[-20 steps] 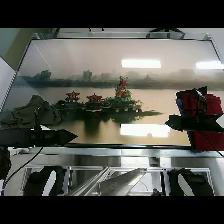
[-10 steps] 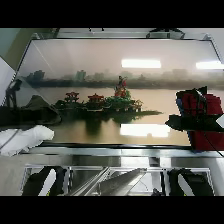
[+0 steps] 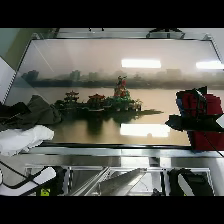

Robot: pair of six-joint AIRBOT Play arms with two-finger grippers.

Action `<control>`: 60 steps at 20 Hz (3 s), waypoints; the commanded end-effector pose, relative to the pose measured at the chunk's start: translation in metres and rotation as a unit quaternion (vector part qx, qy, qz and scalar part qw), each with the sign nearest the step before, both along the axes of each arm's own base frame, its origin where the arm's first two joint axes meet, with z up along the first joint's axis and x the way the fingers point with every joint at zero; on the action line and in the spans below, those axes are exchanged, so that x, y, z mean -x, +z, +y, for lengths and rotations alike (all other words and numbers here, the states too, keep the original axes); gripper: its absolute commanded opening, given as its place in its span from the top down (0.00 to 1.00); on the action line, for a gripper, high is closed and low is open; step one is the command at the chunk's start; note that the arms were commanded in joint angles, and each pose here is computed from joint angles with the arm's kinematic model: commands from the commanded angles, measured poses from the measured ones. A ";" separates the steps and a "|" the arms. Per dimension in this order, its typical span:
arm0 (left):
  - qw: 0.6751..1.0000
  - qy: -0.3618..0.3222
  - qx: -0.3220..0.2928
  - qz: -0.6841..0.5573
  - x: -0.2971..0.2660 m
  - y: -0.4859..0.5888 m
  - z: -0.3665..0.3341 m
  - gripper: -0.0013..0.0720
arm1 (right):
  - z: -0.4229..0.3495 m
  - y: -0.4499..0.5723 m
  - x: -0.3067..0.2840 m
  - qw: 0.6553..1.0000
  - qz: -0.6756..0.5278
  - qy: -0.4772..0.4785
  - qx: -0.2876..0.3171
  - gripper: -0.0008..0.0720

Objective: Fold the shirts.

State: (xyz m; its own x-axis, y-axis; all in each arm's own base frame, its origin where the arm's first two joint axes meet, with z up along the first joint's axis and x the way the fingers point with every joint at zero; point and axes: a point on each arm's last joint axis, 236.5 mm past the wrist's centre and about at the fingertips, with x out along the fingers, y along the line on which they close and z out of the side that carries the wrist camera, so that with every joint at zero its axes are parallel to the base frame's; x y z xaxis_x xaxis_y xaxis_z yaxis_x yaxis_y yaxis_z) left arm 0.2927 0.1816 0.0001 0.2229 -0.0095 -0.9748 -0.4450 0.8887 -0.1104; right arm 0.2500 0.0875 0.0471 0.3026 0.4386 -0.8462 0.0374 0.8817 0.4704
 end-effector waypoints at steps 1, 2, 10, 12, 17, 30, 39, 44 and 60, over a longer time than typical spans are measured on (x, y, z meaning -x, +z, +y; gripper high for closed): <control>0.997 0.076 -0.017 0.019 0.023 -0.035 0.066 0.06 | 0.000 0.000 -0.002 1.000 -0.003 -0.003 0.000 0.96; 0.995 0.101 -0.015 0.018 0.032 -0.040 0.080 0.06 | 0.000 0.000 -0.002 1.000 -0.003 -0.003 0.000 0.96; 0.986 0.154 0.057 -0.037 0.034 -0.078 0.107 0.10 | -0.001 0.001 -0.005 1.000 -0.009 -0.006 0.001 0.96; 0.984 0.145 0.075 -0.068 0.011 -0.081 0.099 0.10 | -0.001 0.001 -0.005 1.000 -0.009 -0.006 0.001 0.96; 0.986 0.129 0.046 -0.098 -0.010 -0.053 0.108 0.10 | -0.001 0.001 -0.005 1.000 -0.009 -0.006 0.001 0.96; 0.981 0.062 0.169 -0.078 -0.021 -0.041 0.042 0.96 | -0.001 0.001 -0.005 1.000 -0.009 -0.006 0.001 0.96; 0.908 -0.267 0.239 -0.219 -0.091 0.114 -0.229 0.96 | -0.004 0.005 -0.018 0.999 -0.034 -0.022 0.002 0.96; 0.797 -0.462 0.274 -0.276 -0.047 0.198 -0.414 0.96 | -0.007 0.008 -0.027 0.998 -0.054 -0.028 0.006 0.96; 0.786 -0.529 0.315 -0.055 -0.027 0.078 -0.467 0.96 | -0.017 -0.022 -0.023 0.999 -0.010 -0.013 0.033 0.35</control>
